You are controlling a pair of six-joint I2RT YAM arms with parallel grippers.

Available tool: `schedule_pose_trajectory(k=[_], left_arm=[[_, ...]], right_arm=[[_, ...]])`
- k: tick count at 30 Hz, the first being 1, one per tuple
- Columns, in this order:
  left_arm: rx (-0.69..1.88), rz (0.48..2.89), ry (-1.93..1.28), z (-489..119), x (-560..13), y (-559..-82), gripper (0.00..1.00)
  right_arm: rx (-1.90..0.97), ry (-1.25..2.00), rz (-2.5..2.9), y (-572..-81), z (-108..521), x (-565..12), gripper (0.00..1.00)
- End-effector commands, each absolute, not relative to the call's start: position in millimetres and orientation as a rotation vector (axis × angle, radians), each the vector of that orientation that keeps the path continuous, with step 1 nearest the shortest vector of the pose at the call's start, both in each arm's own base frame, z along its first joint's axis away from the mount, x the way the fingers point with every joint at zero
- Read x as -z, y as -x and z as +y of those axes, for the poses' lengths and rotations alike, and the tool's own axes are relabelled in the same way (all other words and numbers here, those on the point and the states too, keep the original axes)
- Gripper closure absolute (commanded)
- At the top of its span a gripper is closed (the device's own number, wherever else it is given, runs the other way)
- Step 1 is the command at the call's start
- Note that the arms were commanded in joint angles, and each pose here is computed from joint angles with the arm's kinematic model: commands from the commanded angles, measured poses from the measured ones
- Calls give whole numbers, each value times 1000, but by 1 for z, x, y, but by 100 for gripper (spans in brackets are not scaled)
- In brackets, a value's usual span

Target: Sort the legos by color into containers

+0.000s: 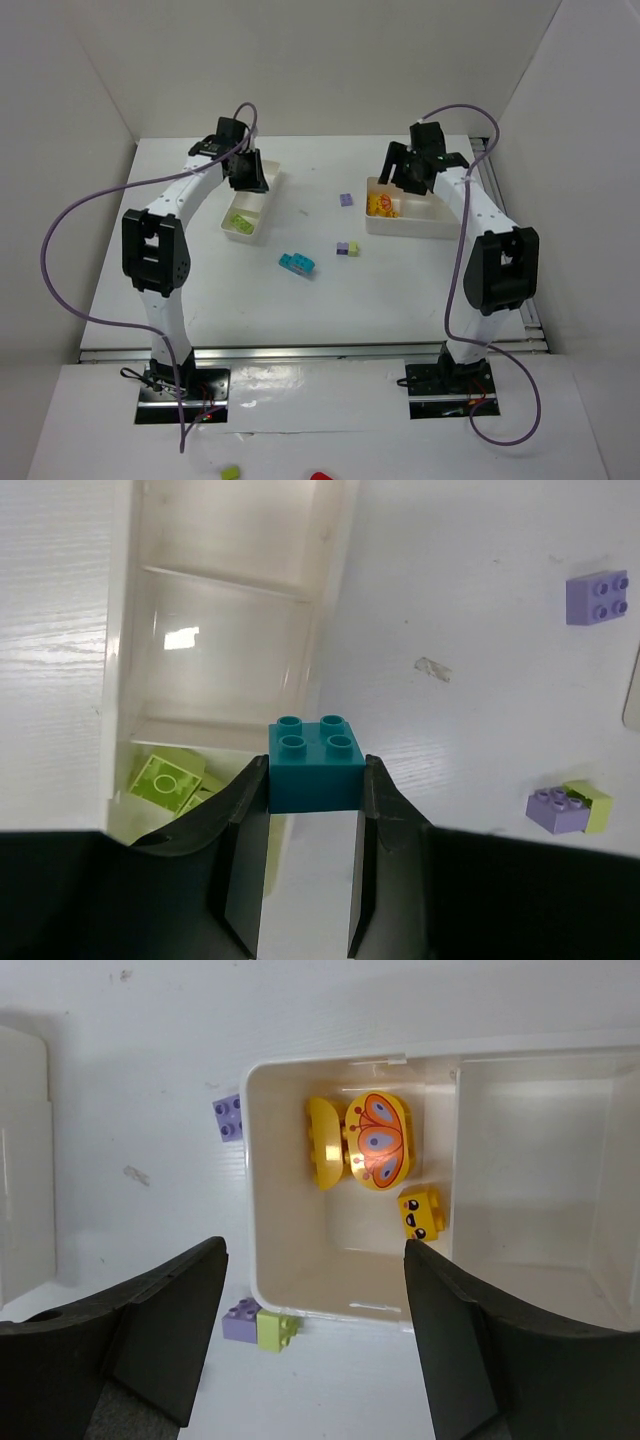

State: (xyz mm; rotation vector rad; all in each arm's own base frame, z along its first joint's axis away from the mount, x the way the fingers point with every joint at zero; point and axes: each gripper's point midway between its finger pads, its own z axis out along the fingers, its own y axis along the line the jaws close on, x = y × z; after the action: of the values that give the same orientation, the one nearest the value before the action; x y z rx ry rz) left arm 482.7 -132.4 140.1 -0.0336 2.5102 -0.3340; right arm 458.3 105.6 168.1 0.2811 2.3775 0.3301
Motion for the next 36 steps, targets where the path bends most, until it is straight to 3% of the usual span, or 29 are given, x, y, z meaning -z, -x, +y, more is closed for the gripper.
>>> schedule_pose_trajectory(k=[1, 7, 11, 16, 20, 24, 27, 32, 36], left_arm=[[419, 2502, -13, -150, -151, -481, 100], [779, 2416, -307, -243, -178, -469, 100], [1048, 2349, -448, -310, -199, -448, 100], [1194, 2285, -530, -360, -210, -441, 100], [1378, 2201, -666, -380, -219, -427, 100], [1577, 2083, -805, -384, -233, -396, 100], [1538, 1997, -915, -377, -239, -384, 100], [1440, 1979, -994, -367, -238, -379, 100], [1422, 1968, -1027, -366, -239, -379, 100]], right_arm=[[-326, -268, 2285, -457, 104, -201, 21], [-190, -354, 2312, -448, 82, -197, 21], [-115, -579, 2289, -439, 37, -192, 21], [-181, -573, 2340, -434, 29, -180, 34], [-506, -358, 2309, -431, 76, -196, 31], [-1012, -136, 2274, -405, 136, -220, 28], [-1254, -133, 2313, -391, 158, -223, 28], [-1421, -176, 2352, -382, 169, -227, 26], [-1397, -235, 2432, -383, 174, -220, 26]])
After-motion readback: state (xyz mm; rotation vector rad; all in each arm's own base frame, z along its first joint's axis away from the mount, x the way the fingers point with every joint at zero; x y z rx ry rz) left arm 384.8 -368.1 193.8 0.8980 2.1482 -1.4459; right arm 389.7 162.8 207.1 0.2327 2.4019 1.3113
